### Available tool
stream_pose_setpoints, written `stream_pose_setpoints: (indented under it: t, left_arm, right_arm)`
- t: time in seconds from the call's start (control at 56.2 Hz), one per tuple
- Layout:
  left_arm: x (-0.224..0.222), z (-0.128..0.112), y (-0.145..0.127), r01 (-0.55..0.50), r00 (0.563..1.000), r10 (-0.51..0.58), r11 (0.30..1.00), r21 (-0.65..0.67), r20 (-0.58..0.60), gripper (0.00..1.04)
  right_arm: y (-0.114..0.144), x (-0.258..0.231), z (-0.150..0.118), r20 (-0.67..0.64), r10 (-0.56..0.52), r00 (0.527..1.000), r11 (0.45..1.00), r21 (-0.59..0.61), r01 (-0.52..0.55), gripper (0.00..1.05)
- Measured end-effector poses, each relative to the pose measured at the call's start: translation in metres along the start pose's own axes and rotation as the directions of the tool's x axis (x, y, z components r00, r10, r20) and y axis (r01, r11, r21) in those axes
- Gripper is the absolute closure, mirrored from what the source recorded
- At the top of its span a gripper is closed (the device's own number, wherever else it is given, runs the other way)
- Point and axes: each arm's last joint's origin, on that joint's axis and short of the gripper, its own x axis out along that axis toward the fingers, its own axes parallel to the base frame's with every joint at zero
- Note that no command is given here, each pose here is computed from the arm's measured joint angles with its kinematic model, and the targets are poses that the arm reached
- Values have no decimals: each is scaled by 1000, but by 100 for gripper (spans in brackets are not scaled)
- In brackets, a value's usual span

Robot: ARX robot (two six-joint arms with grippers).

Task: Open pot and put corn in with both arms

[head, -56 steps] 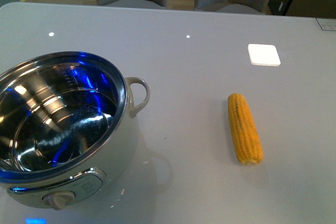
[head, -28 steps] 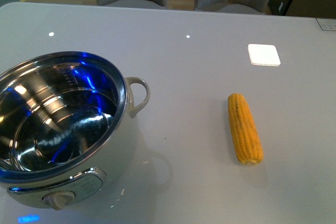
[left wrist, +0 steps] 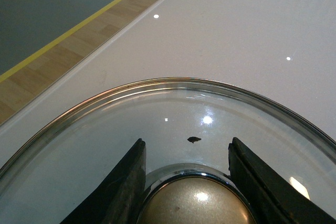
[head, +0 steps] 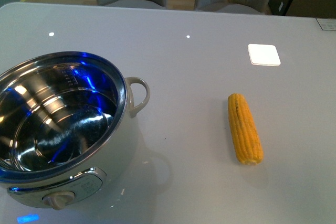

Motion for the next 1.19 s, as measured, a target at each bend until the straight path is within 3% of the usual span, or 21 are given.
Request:
stream_pose_setpoints:
  t: [0.053,0.178,0.285,0.801,0.925,0.996,1.032,1.192]
  left_arm:
    - [0,0,0,0,1000,0,1000,1,1,49]
    - [0,0,0,0,1000,0,1000,1,3,22]
    - [0,0,0,0,1000,0,1000,1,3,6]
    - [-6,6,0,-2,1000,2,1000,-1,3,7]
    - [-32,65,5,-3,998,4,1000,-21,65,7]
    - [-44,122,11,-13,985,15,1000,-12,173,7]
    - [-50,138,11,-9,981,11,1000,-14,193,7]
    - [-79,151,4,57,987,-51,998,-33,151,7]
  right_arm:
    - [0,0,0,0,0,1000,1000,0,0,9]
    - [0,0,0,0,0,1000,1000,0,0,9]
    - [0,0,0,0,0,1000,1000,0,0,9]
    - [0,0,0,0,0,1000,1000,0,0,9]
    - [0,0,0,0,0,1000,1000,0,0,9]
    - [0,0,0,1,0,1000,1000,0,0,9]
    - [0,0,0,1,0,1000,1000,0,0,9]
    - [0,0,0,1,0,1000,1000,0,0,9]
